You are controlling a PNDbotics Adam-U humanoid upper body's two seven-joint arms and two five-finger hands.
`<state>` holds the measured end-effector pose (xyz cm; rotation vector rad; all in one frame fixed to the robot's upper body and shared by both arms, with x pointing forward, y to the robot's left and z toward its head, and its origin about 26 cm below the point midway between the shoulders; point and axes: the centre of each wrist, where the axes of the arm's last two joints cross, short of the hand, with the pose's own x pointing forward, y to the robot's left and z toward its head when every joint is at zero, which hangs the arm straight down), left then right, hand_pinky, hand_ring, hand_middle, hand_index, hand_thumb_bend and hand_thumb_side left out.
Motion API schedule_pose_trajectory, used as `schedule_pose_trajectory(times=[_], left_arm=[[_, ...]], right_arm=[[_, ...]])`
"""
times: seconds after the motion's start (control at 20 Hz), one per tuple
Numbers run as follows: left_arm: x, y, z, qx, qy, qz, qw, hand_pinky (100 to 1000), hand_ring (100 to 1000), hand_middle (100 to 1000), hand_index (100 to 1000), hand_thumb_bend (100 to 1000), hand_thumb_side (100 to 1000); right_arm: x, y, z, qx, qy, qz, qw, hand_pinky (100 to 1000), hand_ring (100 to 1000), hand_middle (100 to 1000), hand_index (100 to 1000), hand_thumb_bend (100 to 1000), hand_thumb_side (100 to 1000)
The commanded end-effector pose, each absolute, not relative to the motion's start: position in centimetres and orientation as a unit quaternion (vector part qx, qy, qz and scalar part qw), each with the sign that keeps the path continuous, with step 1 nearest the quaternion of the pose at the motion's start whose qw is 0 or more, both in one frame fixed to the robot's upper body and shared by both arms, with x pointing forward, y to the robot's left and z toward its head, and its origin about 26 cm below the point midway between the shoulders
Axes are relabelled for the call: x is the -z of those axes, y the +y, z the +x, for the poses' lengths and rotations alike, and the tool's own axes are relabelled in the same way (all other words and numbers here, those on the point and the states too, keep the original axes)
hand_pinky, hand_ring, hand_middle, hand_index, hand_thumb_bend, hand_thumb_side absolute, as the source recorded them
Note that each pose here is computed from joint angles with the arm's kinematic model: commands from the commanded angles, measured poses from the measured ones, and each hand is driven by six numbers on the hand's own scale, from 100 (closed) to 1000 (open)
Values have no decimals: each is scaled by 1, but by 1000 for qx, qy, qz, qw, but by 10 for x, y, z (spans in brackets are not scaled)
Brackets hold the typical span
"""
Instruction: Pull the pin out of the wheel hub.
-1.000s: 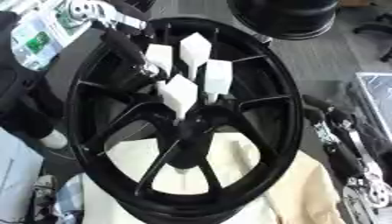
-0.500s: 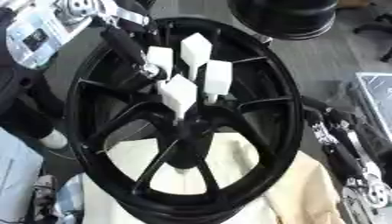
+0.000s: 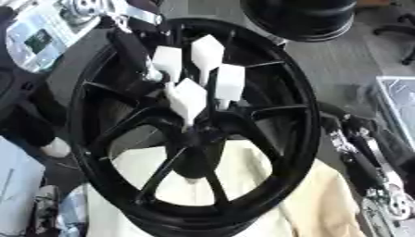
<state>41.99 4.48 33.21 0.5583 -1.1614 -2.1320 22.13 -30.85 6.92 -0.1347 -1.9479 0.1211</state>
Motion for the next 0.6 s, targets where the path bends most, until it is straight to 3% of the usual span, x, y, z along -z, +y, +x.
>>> schedule_pose_trajectory(times=[0.05,0.35,0.4,0.6], left_arm=[[-349,48,416,802,-454,223,318,767,750,708,745,280,266],[-354,47,412,793,-464,219,329,745,715,656,697,181,186],[-355,46,411,792,-465,219,329,729,691,627,668,181,186],[-365,48,405,781,-481,210,338,704,654,581,594,100,111]], right_arm=[[-72,-308,221,-55,-828,-61,555,1000,850,906,827,100,544],[-72,-306,221,-59,-826,-60,558,1000,851,906,827,100,547],[-72,-306,221,-59,-825,-61,558,1000,850,906,827,100,519],[-71,-306,221,-58,-824,-61,560,1000,850,906,827,100,548]])
